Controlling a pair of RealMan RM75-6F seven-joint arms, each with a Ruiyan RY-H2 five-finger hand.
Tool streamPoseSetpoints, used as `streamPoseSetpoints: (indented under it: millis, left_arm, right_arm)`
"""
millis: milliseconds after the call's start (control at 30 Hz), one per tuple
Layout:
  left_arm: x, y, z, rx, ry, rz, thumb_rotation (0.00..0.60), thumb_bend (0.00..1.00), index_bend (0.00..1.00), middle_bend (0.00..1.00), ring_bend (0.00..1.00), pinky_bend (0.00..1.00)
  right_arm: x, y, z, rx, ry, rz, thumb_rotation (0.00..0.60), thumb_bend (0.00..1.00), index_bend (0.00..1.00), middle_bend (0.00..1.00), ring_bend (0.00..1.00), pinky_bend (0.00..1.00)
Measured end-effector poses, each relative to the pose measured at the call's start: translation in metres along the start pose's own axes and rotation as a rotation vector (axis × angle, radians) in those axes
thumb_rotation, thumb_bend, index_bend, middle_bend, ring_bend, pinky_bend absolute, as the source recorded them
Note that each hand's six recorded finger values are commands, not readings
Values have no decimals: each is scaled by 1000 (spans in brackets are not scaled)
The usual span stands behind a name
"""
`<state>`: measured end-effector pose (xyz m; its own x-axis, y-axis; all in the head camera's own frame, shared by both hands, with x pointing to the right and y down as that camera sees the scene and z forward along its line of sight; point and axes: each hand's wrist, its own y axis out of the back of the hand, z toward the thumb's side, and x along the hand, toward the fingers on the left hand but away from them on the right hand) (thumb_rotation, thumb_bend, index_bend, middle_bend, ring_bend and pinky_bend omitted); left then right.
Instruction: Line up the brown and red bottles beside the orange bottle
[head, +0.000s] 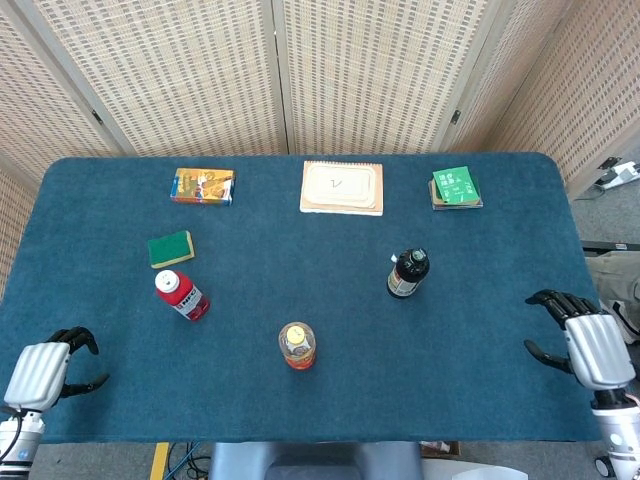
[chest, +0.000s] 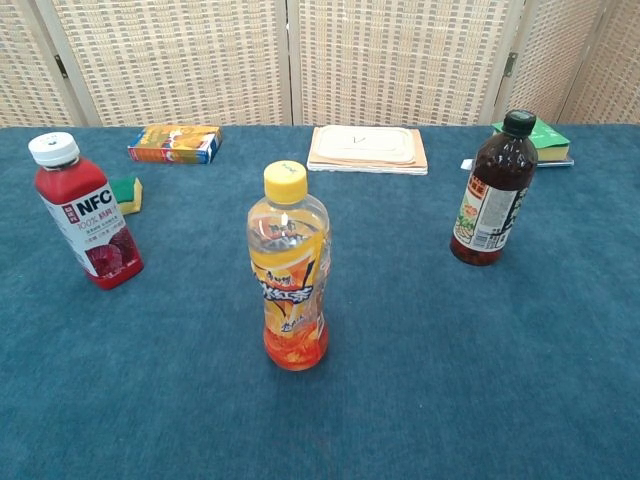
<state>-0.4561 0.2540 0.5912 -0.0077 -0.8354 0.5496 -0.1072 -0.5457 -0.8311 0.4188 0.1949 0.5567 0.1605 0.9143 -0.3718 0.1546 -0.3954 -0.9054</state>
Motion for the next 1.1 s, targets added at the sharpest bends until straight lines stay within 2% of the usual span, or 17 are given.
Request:
streamPoseSetpoints:
  millis: [300, 467, 600, 833, 1100]
  left_arm:
    - [1, 4, -3, -15, 14, 0, 600, 100, 527, 377, 338, 592]
    - [1, 4, -4, -17, 15, -1, 600, 101, 527, 376, 338, 592]
    - [0, 5, -4, -20, 16, -3, 600, 101, 527, 376, 338, 592]
    - [0, 4, -4, -25, 21, -11, 600, 101, 527, 376, 338, 592]
    - [0, 4, -4, -29, 21, -14, 600, 101, 527, 376, 339, 592]
  right_arm:
    - [-58, -29, 19, -141, 47, 23, 600, 105, 230, 208, 206, 305]
    - [-74, -39, 21, -231, 38, 23, 600, 82, 209, 191, 191, 300]
    - [-87, -48, 21, -305, 33, 40, 600, 67, 135, 169, 177, 288]
    - [-110, -65, 21, -377, 18, 59, 600, 63, 131, 164, 170, 280]
    - [-132, -90, 29, -463, 0, 114, 600, 63, 131, 164, 170, 280]
